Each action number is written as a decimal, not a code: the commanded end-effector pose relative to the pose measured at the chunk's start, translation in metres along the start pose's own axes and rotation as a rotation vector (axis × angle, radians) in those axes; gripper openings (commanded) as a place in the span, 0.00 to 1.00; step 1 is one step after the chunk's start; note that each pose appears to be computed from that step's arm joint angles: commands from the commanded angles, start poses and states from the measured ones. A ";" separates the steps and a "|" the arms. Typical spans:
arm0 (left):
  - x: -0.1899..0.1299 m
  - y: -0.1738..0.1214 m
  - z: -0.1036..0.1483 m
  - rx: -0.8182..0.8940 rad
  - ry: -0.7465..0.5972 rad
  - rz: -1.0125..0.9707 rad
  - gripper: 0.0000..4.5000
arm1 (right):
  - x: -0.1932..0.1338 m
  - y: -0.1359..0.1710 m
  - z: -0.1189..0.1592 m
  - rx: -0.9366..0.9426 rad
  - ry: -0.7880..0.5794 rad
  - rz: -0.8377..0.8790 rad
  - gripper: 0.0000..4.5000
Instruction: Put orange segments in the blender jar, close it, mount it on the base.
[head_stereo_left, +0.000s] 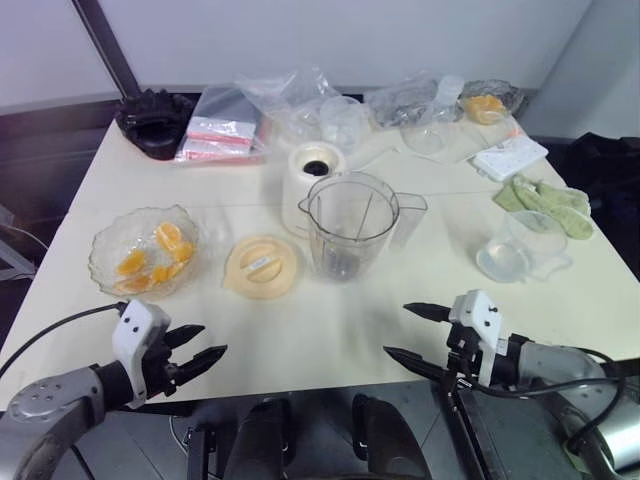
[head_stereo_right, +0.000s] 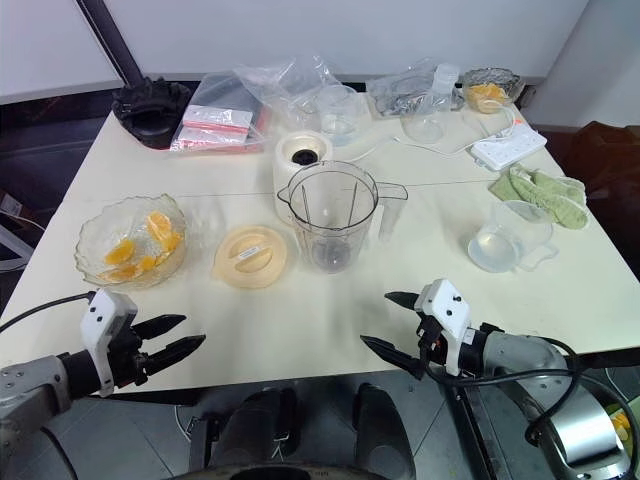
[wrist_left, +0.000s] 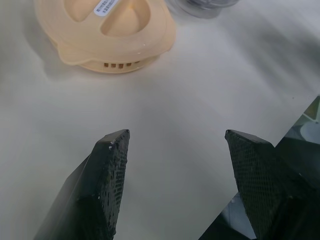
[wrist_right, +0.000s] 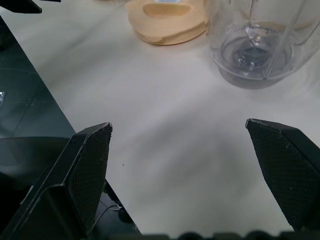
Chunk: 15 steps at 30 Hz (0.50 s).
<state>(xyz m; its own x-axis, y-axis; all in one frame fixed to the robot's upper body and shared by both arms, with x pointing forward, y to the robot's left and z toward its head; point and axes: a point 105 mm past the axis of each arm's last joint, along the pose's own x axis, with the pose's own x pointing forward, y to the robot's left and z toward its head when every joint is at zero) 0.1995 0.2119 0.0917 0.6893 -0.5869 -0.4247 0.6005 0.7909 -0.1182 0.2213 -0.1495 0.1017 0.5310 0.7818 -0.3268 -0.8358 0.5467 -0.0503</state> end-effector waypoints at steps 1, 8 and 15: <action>-0.001 -0.003 0.006 0.023 -0.030 -0.001 0.71 | 0.002 0.002 0.008 -0.029 -0.021 0.010 1.00; -0.001 -0.002 0.004 0.017 -0.025 0.006 0.71 | 0.001 0.002 0.008 -0.029 -0.019 0.009 1.00; 0.000 0.002 0.007 0.024 -0.032 0.012 0.71 | 0.002 0.002 0.007 -0.030 -0.016 0.005 1.00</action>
<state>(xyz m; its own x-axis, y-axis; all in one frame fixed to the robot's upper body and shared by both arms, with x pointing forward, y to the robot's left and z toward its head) 0.2014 0.2127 0.0917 0.6993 -0.5800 -0.4179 0.5925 0.7973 -0.1152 0.2223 -0.1470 0.1019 0.5288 0.7844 -0.3244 -0.8380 0.5432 -0.0525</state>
